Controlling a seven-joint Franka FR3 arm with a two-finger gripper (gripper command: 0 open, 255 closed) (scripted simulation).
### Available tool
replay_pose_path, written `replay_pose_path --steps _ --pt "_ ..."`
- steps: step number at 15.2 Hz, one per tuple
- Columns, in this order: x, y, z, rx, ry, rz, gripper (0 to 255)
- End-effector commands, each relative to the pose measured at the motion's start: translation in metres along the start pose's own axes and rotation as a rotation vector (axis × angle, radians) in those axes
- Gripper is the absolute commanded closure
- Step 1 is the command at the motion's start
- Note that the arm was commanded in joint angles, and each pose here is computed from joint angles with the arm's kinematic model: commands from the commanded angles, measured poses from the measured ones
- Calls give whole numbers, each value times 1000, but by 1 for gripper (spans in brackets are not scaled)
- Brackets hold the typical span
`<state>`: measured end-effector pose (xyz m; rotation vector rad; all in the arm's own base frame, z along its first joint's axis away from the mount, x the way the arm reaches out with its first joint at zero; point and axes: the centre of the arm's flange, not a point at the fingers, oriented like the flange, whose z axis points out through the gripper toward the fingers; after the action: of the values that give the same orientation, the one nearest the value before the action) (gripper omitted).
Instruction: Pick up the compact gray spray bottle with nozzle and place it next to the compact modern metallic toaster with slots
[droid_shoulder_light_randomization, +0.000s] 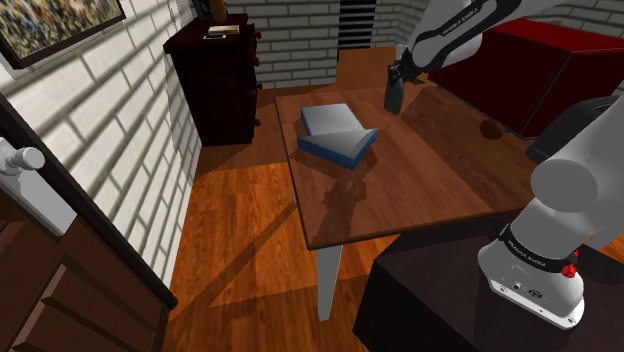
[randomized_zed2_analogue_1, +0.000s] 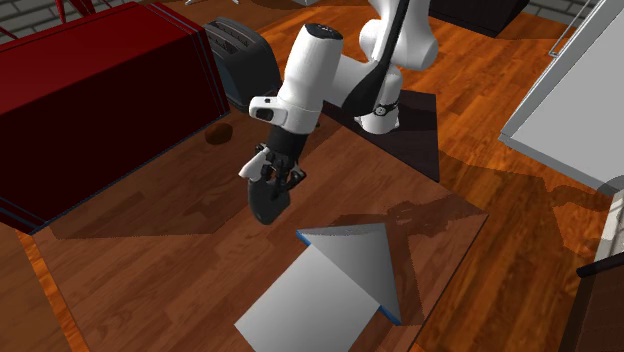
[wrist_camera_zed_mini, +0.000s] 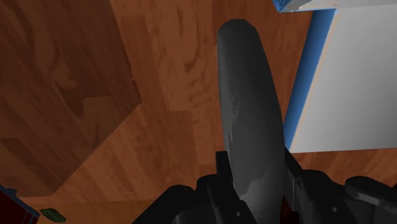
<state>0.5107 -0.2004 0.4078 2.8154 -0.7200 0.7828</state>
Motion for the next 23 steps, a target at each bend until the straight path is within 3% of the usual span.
replay_pose_path --steps 1,23 --pt "5 0 -8 0 0 0 255" --pt "65 0 -108 0 0 0 255"
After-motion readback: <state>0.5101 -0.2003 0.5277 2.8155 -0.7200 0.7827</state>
